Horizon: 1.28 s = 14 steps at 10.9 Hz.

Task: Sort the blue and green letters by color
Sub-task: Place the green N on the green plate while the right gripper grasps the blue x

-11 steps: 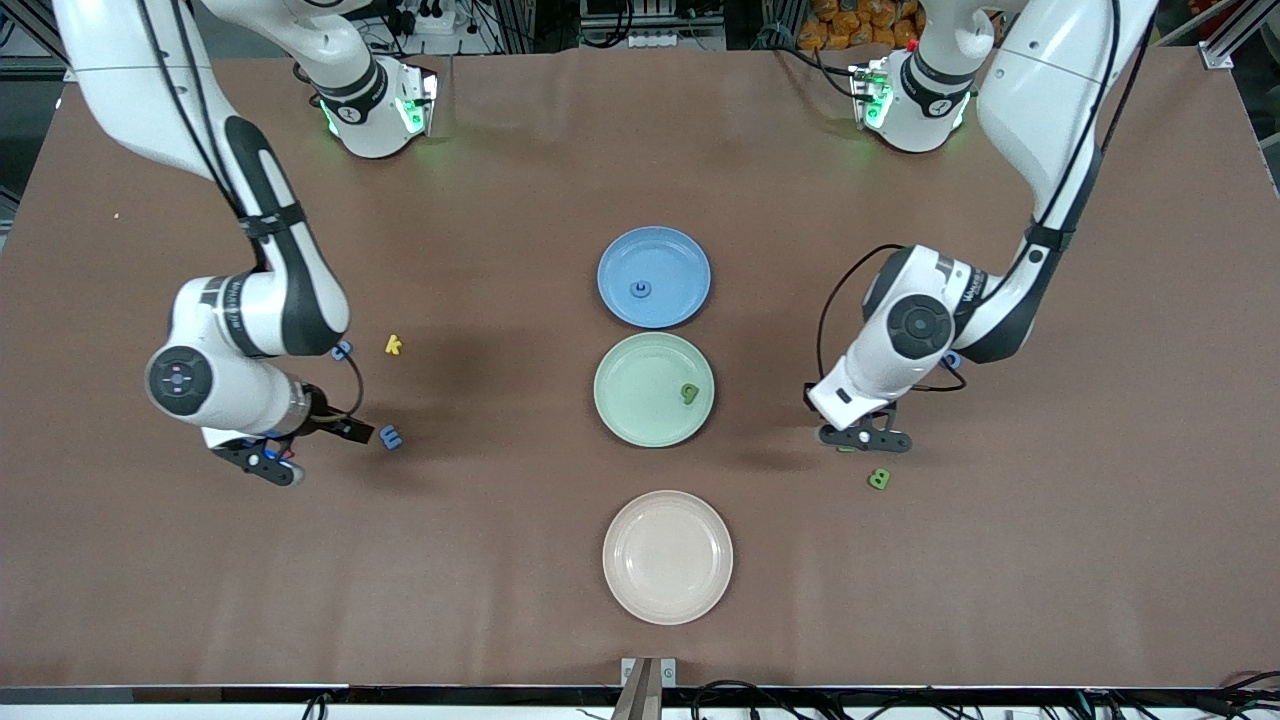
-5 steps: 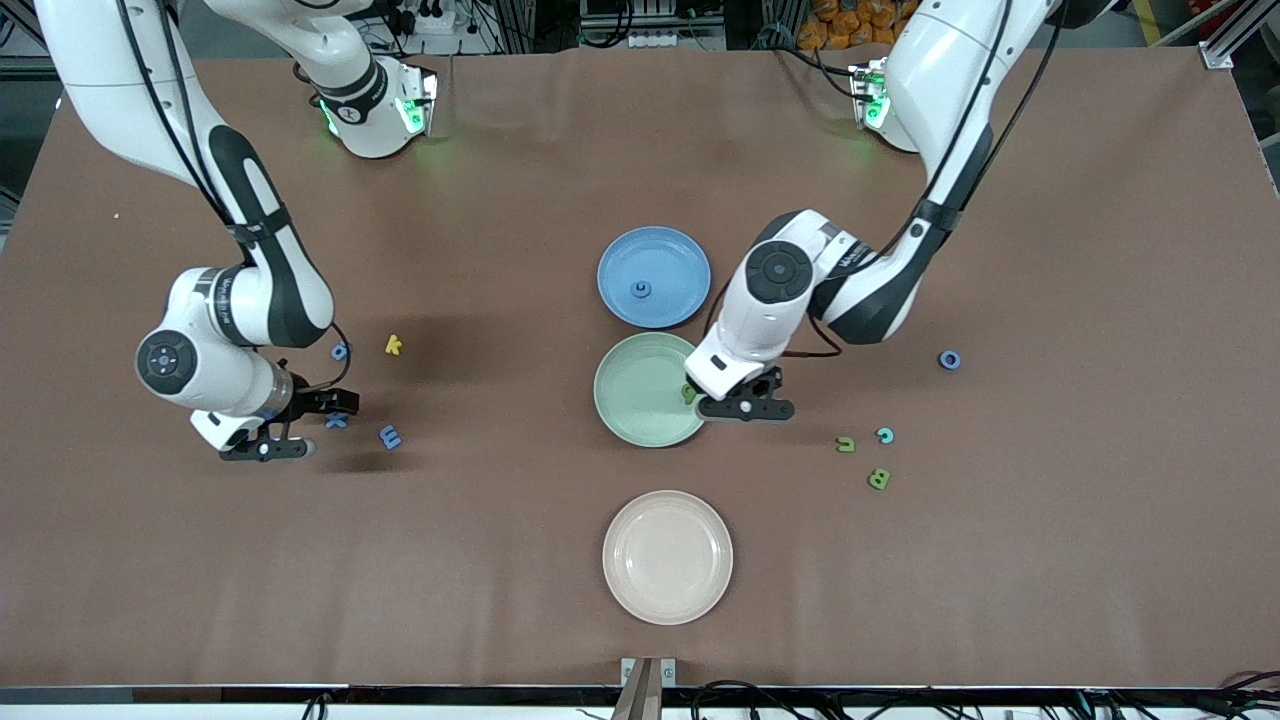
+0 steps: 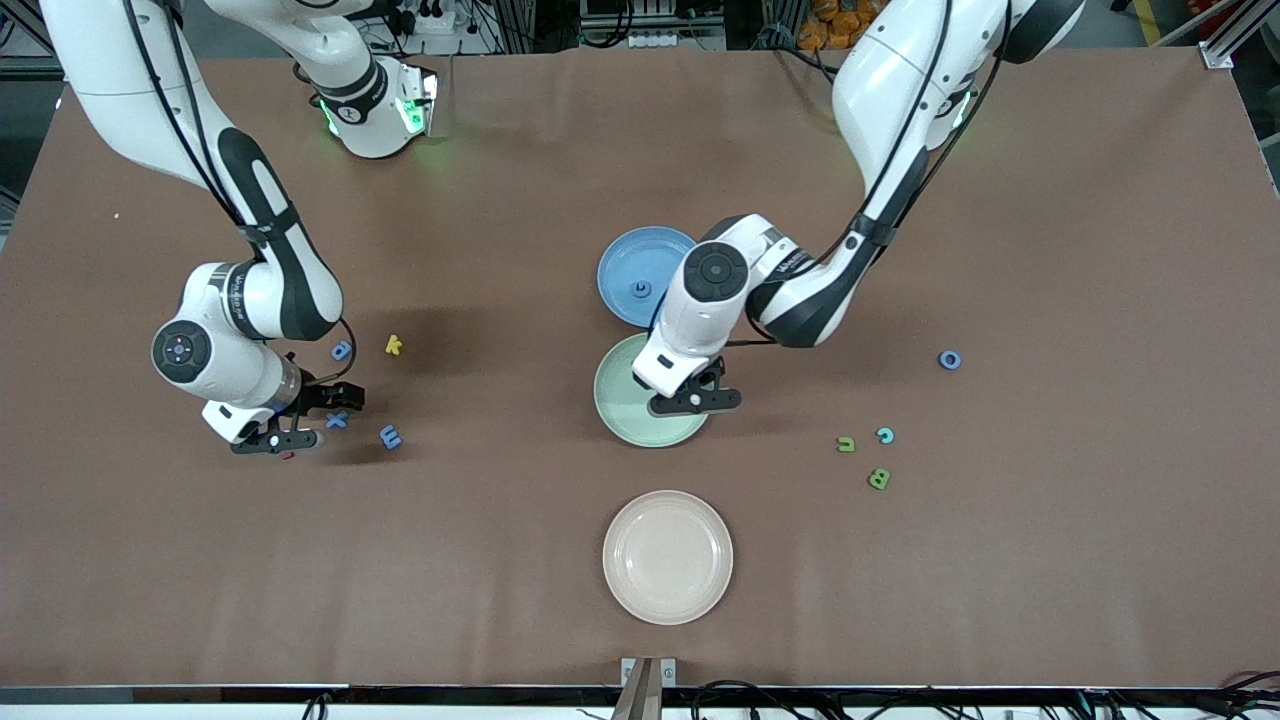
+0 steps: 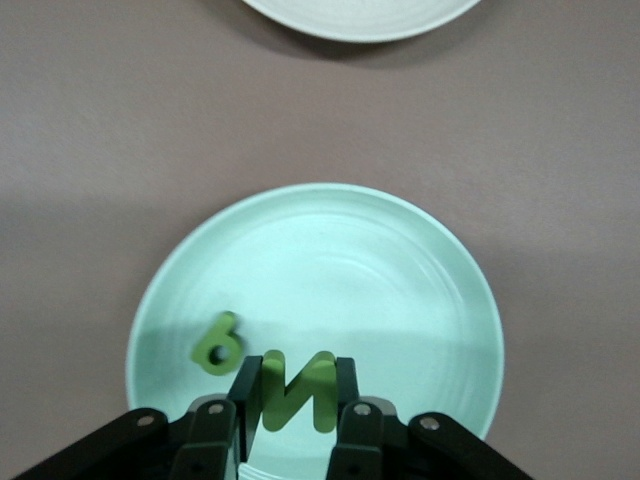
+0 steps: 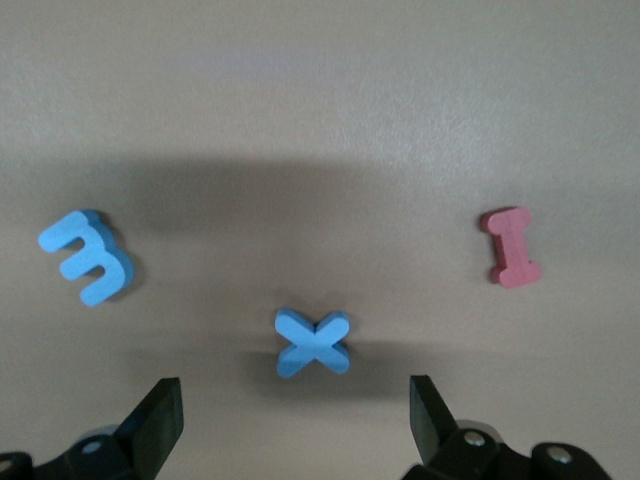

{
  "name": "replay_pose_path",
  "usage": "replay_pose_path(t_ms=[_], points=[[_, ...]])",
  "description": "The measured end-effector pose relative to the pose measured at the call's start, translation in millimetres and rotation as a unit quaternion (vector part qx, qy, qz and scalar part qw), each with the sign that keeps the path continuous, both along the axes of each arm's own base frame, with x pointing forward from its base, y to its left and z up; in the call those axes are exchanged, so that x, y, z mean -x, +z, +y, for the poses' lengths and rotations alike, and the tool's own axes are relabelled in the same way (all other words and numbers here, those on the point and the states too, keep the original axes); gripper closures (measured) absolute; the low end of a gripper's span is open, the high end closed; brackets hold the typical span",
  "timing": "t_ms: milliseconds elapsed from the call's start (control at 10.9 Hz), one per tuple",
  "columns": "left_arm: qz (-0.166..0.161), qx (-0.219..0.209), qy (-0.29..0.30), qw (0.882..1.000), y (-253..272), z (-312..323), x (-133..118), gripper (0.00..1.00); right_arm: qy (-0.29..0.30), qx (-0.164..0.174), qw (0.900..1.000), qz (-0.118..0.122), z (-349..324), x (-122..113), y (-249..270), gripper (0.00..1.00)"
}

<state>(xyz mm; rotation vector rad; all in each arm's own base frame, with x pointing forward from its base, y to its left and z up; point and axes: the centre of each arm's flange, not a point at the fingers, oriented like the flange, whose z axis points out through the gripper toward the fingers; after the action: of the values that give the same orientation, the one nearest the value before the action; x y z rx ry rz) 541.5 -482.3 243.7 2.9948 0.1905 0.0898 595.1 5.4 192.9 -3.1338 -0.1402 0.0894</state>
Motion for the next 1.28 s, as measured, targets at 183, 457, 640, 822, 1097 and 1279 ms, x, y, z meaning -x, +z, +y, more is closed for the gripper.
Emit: replay_pose_path(t_ms=[183,457,640,822,1097,1279], points=[[0.003,0.003,0.017,1.000,-5,-7,0,0.53,0.000,0.000,1.000,-0.015,0,0,-1,0.00],[-0.008,0.008,0.026,1.000,6,-1,-13,0.13,-0.007,-0.004,1.000,-0.025,0,0,-4,0.00],[-0.018,0.005,0.034,0.999,17,13,-27,0.00,-0.008,-0.004,1.000,-0.027,-1,2,-7,0.00],[-0.010,-0.029,-0.003,1.000,34,63,-56,0.00,-0.010,-0.003,1.000,-0.025,-2,4,-15,0.00],[0.005,-0.067,-0.108,0.992,40,188,-112,0.00,-0.010,-0.003,1.000,-0.022,-3,6,-22,0.15],[0.020,-0.081,-0.134,0.987,21,240,-122,0.00,-0.015,-0.002,1.000,-0.025,-3,5,-20,0.44]])
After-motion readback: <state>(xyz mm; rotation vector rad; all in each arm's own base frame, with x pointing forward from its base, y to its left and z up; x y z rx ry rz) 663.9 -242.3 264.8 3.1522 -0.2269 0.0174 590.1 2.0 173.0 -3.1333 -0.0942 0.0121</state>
